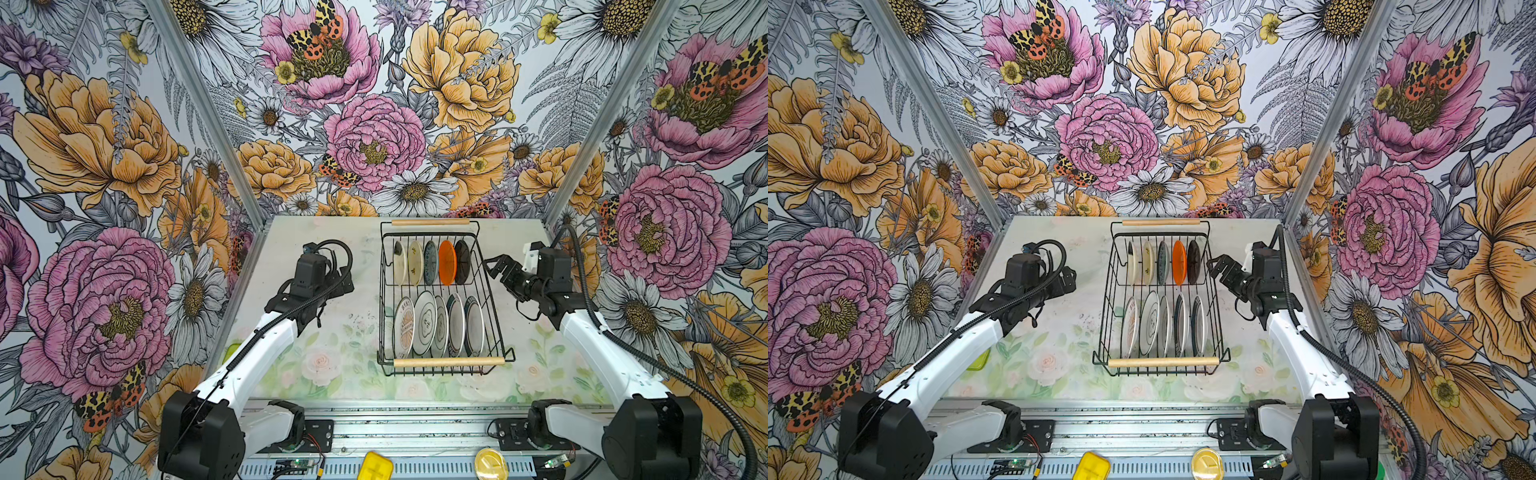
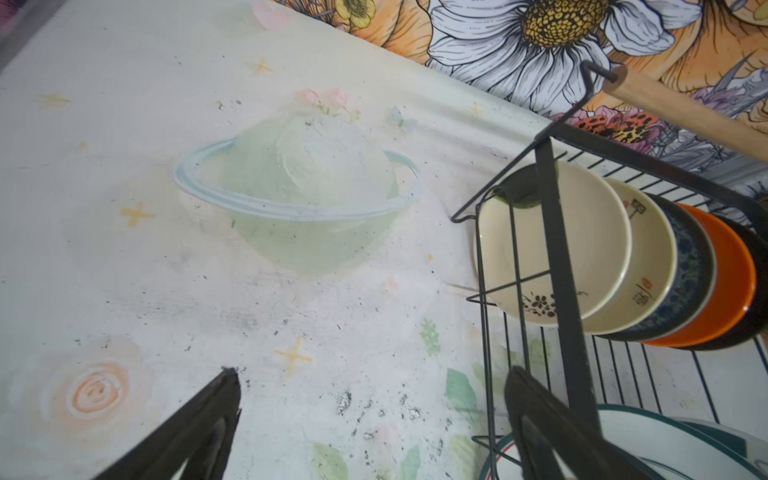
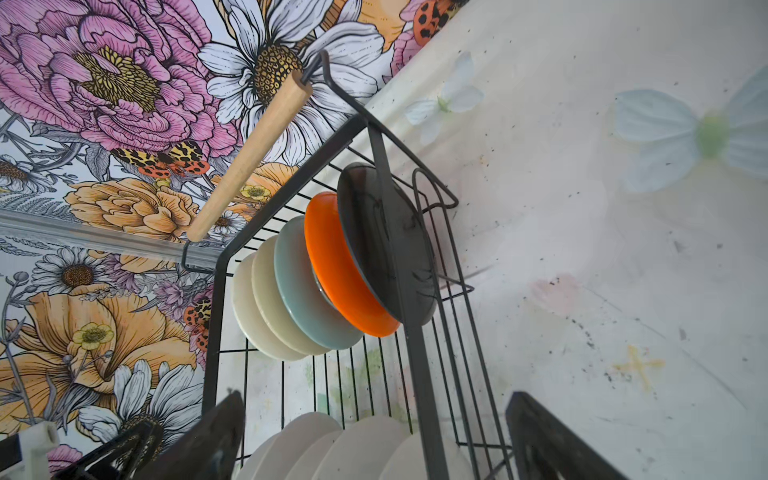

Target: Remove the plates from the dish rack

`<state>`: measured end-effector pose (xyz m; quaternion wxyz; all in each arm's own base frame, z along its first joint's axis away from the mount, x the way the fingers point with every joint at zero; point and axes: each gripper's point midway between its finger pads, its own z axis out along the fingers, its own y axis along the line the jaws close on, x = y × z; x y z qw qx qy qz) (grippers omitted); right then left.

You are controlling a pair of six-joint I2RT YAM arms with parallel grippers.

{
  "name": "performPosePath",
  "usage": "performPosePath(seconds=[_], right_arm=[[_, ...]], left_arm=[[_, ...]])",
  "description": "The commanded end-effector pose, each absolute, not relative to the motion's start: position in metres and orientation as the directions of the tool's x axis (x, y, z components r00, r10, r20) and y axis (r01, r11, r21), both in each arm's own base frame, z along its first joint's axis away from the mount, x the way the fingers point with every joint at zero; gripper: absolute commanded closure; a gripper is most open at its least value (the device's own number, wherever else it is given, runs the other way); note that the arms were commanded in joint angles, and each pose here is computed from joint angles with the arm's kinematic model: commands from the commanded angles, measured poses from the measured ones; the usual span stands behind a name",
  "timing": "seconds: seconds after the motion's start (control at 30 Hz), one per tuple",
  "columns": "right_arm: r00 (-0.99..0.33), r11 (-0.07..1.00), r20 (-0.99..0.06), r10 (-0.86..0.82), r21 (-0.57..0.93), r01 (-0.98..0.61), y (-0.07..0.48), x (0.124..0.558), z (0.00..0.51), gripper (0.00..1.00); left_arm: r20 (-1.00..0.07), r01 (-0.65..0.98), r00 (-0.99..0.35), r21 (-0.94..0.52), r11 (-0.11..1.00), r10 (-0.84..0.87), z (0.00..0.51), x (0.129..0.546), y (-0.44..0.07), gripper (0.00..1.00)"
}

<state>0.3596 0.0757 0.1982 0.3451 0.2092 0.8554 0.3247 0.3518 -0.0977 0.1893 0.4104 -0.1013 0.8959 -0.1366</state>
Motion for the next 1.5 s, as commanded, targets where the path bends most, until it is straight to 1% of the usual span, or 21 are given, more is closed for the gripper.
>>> performPosePath(seconds=[0.0, 0.2, 0.4, 0.5, 0.8, 1.03, 1.23, 1.47], right_arm=[[-0.711, 0.670, -0.392, 0.584, 0.727, 0.149, 0.086, 0.363, 0.196, 0.01], [-0.730, 0.689, -0.374, 0.571, 0.702, 0.179, 0.085, 0.377, 0.178, 0.01], [-0.764, 0.688, -0.354, 0.539, 0.709, 0.157, 0.096, 0.391, 0.175, 0.01], [-0.792, 0.688, -0.337, 0.508, 0.713, 0.138, 0.105, 0.397, 0.174, 0.01], [-0.841, 0.694, -0.313, 0.441, 0.714, 0.098, 0.141, 0.408, 0.167, 0.00], [-0.867, 0.693, -0.313, 0.387, 0.719, 0.050, 0.176, 0.424, 0.169, 0.00], [-0.878, 0.691, -0.323, 0.354, 0.723, 0.012, 0.211, 0.447, 0.173, 0.00], [-0.900, 0.657, -0.315, 0.300, 0.753, -0.045, 0.264, 0.474, 0.176, 0.00]], left_arm=[[-0.643, -0.036, -0.694, -0.419, 0.907, -0.325, 0.196, 0.347, -0.121, 0.01], [-0.607, -0.039, -0.716, -0.459, 0.888, -0.345, 0.198, 0.352, -0.132, 0.01], [-0.586, -0.024, -0.733, -0.484, 0.875, -0.344, 0.198, 0.356, -0.140, 0.01], [-0.589, -0.036, -0.727, -0.481, 0.876, -0.353, 0.198, 0.357, -0.135, 0.01], [-0.551, -0.080, -0.738, -0.503, 0.860, -0.391, 0.187, 0.361, -0.118, 0.01], [-0.532, -0.093, -0.747, -0.511, 0.855, -0.399, 0.178, 0.365, -0.108, 0.01], [-0.517, -0.103, -0.748, -0.528, 0.843, -0.415, 0.175, 0.367, -0.097, 0.01], [-0.489, -0.147, -0.738, -0.555, 0.819, -0.465, 0.172, 0.367, -0.076, 0.01]])
